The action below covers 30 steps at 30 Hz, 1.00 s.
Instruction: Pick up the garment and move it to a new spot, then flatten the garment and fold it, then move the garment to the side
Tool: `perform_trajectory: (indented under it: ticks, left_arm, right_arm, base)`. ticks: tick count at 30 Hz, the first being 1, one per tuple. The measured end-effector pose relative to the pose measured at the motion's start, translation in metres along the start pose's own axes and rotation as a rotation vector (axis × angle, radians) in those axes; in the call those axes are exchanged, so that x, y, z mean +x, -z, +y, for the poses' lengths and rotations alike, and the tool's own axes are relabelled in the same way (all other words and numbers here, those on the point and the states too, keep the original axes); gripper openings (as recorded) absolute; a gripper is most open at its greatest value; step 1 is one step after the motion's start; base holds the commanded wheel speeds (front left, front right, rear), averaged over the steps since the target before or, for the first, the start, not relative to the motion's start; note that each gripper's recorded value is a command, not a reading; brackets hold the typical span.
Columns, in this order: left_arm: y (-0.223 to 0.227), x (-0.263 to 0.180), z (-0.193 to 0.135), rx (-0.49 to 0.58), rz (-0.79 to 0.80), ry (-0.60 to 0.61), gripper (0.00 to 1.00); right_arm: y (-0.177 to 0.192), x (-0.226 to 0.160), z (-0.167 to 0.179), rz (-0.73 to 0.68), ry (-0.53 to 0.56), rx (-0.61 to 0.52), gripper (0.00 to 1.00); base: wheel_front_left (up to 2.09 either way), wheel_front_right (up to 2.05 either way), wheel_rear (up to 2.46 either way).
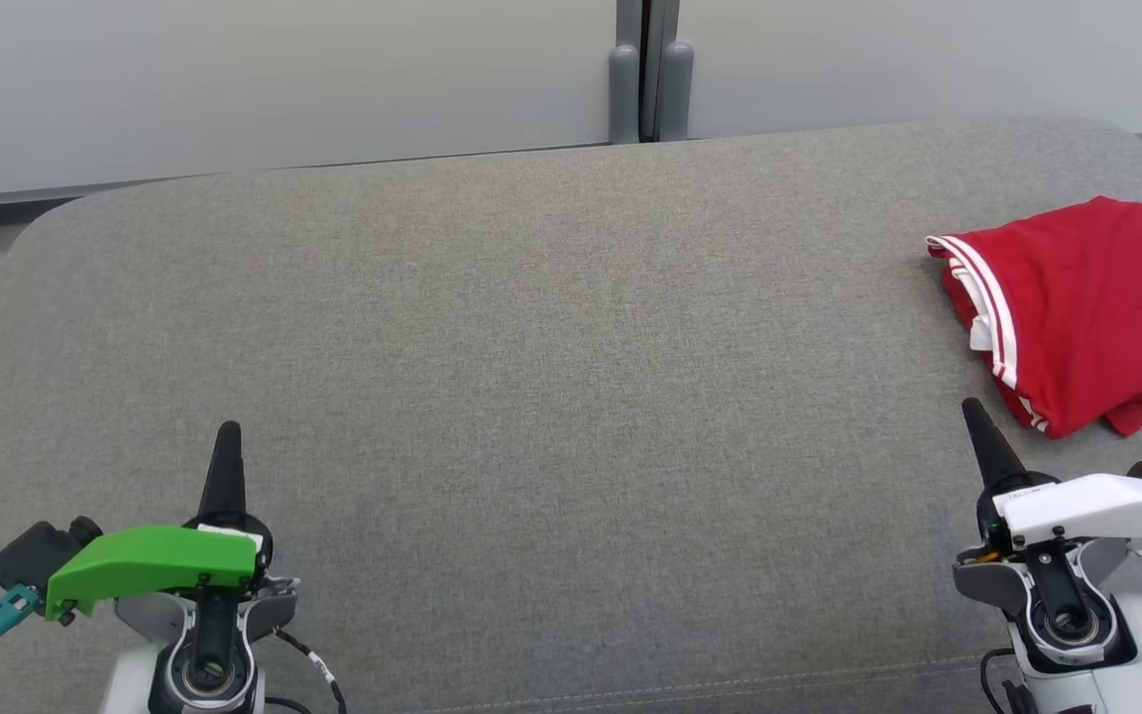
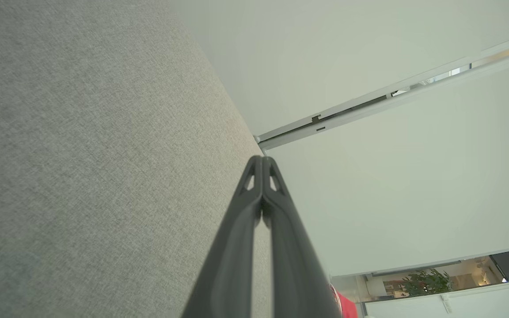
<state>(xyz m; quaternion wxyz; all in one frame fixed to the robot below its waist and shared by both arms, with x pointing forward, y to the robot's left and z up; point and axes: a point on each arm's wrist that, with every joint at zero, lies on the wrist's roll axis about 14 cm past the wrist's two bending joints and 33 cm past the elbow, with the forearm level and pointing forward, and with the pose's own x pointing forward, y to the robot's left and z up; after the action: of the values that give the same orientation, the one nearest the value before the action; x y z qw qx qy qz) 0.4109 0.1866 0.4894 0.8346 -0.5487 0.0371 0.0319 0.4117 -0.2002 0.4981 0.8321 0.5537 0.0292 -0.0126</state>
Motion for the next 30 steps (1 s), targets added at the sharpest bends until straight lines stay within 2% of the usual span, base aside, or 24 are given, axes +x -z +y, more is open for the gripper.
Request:
perform_trajectory:
  ticks: [30]
  left_arm:
    - [-0.003,0.008,-0.012,-0.260,0.000,0.042,0.00]
  right_arm:
    - [-0.011,0.009,0.005,-0.011,-0.018,0.257,0.00]
  base:
    - [0.00,0.00,0.00]
